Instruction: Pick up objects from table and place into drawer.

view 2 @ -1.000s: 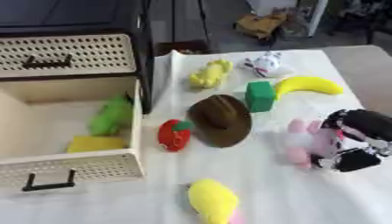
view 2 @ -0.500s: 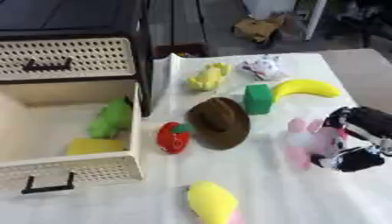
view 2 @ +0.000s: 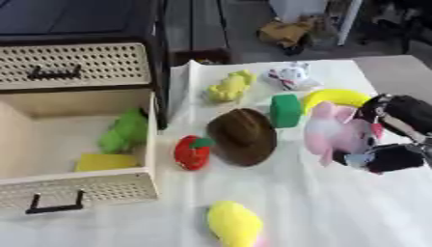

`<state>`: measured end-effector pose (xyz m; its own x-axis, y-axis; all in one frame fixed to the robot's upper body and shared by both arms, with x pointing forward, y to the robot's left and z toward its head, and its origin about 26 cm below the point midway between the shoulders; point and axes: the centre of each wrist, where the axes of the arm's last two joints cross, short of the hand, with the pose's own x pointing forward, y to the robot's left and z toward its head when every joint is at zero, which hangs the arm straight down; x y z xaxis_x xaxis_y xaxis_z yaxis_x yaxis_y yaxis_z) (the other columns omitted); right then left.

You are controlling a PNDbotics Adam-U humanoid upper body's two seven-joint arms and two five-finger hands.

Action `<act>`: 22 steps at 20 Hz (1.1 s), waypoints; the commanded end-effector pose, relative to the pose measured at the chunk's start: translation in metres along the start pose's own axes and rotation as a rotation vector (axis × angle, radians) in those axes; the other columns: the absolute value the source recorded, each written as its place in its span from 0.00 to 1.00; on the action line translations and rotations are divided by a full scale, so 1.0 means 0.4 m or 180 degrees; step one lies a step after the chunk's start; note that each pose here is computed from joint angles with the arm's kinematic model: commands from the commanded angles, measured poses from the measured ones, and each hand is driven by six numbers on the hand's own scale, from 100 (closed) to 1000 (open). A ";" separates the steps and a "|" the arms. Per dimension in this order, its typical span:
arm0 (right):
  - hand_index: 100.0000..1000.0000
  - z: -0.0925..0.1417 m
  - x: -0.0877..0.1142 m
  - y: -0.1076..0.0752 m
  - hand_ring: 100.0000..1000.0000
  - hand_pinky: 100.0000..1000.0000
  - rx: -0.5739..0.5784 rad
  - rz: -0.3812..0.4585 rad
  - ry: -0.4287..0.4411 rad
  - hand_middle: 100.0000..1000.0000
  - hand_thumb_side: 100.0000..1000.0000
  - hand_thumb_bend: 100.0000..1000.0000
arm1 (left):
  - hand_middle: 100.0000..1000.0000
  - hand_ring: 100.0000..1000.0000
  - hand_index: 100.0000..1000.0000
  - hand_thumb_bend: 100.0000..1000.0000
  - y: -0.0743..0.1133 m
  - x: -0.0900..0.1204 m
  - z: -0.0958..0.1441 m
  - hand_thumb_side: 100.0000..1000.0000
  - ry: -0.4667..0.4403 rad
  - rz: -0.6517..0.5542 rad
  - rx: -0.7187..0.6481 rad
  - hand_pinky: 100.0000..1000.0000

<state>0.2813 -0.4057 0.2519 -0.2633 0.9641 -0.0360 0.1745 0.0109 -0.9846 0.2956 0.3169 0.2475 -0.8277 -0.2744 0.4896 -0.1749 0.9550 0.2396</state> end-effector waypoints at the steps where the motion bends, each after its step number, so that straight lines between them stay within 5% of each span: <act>1: 0.54 -0.008 0.048 -0.085 0.56 0.55 -0.0242 0.0123 -0.0238 0.40 0.63 0.53 | 0.61 0.70 0.88 0.00 0.016 0.016 -0.015 1.00 -0.0096 -0.0060 -0.0018 0.51; 13: 0.53 -0.059 0.149 -0.208 0.55 0.54 -0.0522 0.0008 -0.0850 0.38 0.67 0.56 | 0.61 0.70 0.88 0.00 0.009 0.018 -0.020 1.00 -0.0103 -0.0008 -0.0074 0.51; 14: 0.53 -0.063 0.155 -0.218 0.55 0.54 -0.0544 -0.0021 -0.0895 0.38 0.74 0.53 | 0.61 0.70 0.88 0.00 0.009 0.019 -0.021 1.00 -0.0105 0.0000 -0.0078 0.51; 15: 0.52 -0.068 0.163 -0.227 0.54 0.54 -0.0565 -0.0054 -0.0940 0.38 0.67 0.57 | 0.61 0.70 0.88 0.00 0.008 0.019 -0.022 1.00 -0.0107 0.0009 -0.0084 0.51; 22: 0.52 -0.103 0.221 -0.281 0.53 0.53 -0.0605 -0.0287 -0.1162 0.37 0.67 0.60 | 0.61 0.70 0.88 0.00 0.003 0.021 -0.028 1.00 -0.0120 0.0050 -0.0126 0.52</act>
<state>0.2817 -0.3142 0.3594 -0.5877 0.8083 -0.0362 0.2994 0.1757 -0.9378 0.2968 0.3138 0.2502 -0.8351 -0.2457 0.4922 -0.1390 0.9600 0.2432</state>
